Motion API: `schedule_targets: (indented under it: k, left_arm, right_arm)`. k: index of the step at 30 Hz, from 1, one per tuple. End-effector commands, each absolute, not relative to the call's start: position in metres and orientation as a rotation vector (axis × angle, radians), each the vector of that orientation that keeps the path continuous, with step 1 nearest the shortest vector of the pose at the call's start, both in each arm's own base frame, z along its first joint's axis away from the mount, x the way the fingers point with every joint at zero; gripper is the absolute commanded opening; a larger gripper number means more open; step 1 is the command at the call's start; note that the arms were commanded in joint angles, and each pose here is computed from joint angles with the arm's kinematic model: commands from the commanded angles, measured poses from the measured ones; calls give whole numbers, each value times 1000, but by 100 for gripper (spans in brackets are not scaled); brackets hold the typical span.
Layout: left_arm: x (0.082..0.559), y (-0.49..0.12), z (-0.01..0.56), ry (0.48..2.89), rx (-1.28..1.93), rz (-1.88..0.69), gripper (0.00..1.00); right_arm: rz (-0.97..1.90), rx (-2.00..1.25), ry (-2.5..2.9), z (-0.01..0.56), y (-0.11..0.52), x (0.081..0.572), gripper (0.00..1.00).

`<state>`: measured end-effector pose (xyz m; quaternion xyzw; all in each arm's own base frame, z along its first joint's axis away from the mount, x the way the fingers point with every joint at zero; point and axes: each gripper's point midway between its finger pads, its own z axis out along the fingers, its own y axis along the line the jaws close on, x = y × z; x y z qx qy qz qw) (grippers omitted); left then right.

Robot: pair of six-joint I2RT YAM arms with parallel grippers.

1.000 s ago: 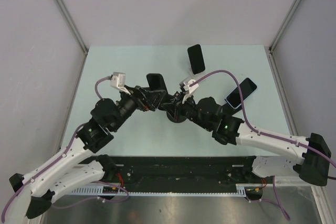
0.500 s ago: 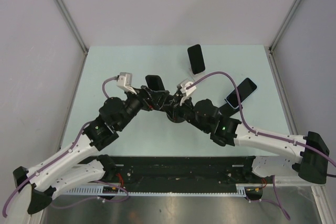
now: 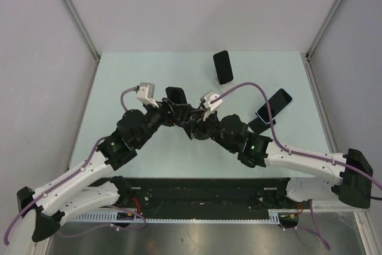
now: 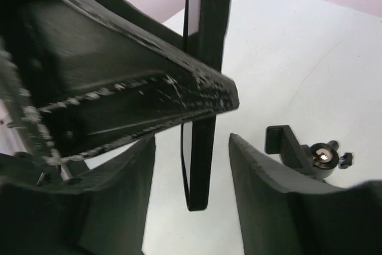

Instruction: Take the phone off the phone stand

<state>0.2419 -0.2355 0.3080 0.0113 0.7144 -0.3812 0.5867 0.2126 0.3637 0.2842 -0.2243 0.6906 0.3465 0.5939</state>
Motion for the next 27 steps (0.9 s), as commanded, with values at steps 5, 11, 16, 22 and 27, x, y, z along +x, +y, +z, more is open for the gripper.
schedule_targets:
  k: [5, 11, 16, 22, 27]
  left_arm:
    - [279, -200, 305, 1695, 56, -722, 20]
    - [318, -153, 271, 1868, 124, -508, 20]
    - [348, -107, 224, 2067, 132, -349, 16]
    - [381, -45, 182, 2204, 122, -244, 13]
    - [408, 13, 143, 2312, 86, -148, 10]
  right_arm:
    - [767, -477, 1506, 332, 334, 215, 84]
    - [629, -499, 1578, 322, 287, 223, 96]
    - [518, -494, 1624, 316, 241, 228, 99]
    - [478, -445, 1679, 296, 195, 238, 100]
    - [567, -458, 1704, 280, 186, 233, 100]
